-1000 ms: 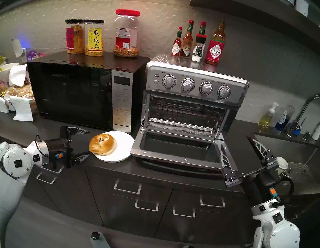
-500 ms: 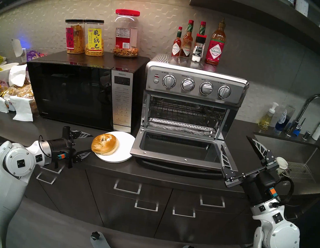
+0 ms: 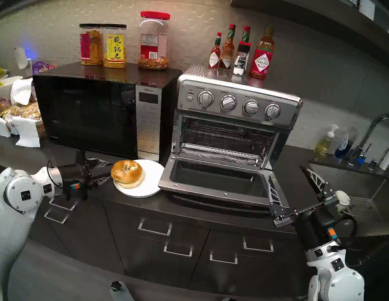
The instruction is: Open the oven and place the bagel inside on the rack
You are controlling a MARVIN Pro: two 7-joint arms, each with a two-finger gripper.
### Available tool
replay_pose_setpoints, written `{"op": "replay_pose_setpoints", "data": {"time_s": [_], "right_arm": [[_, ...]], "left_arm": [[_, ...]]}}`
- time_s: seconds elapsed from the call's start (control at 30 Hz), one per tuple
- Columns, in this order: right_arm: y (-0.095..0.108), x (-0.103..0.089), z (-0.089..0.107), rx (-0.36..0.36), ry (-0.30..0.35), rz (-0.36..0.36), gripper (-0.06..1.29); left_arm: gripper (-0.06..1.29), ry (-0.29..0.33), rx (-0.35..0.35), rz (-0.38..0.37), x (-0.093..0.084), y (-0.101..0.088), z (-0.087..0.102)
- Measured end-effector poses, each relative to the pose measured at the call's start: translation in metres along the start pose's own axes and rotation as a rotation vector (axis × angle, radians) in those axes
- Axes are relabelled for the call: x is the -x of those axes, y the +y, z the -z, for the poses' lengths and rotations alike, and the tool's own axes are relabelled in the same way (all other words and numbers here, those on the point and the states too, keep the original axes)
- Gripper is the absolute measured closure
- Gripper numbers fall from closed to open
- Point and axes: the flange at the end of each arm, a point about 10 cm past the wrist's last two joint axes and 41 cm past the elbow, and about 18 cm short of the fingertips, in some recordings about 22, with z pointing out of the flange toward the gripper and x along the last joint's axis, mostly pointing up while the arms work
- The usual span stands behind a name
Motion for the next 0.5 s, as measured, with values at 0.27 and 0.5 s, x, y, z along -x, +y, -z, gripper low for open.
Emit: {"op": "replay_pose_setpoints", "data": {"time_s": [0.27,0.5], "right_arm": [[0.0000,0.0000,0.0000,0.000,0.000,0.000,0.00],[0.0000,0.0000,0.0000,0.000,0.000,0.000,0.00]], "left_arm": [[0.64,0.012,-0.018,-0.005,-0.0024,-0.0017,-0.0021],[0.56,0.028,-0.023,-0.012,-0.0058,-0.0021,-0.0049]]}}
